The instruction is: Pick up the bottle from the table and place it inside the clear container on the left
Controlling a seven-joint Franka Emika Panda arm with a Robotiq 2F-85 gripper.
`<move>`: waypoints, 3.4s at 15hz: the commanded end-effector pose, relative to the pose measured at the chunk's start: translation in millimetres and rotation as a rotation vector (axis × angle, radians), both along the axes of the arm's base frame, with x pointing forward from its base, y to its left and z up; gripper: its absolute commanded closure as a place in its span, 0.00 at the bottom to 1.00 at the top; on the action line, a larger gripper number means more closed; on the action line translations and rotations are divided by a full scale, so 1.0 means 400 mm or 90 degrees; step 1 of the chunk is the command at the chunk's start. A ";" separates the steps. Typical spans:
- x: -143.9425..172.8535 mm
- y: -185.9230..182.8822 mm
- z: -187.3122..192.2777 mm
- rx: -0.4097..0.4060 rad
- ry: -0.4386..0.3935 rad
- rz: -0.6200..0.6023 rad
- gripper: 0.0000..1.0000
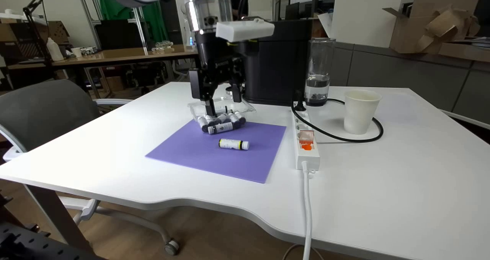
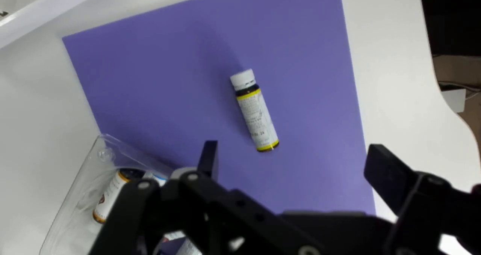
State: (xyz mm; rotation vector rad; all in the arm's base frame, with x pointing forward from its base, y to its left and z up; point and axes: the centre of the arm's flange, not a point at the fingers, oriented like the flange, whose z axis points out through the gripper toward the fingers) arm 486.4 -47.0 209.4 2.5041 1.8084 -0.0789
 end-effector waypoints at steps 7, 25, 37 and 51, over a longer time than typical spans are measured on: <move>0.036 -0.034 -0.169 -0.049 -0.040 -0.031 0.00; 0.043 -0.004 -0.238 -0.025 -0.014 -0.038 0.95; 0.068 -0.013 0.035 -0.038 -0.076 -0.149 0.93; 0.253 0.096 0.078 -0.047 -0.105 -0.233 0.93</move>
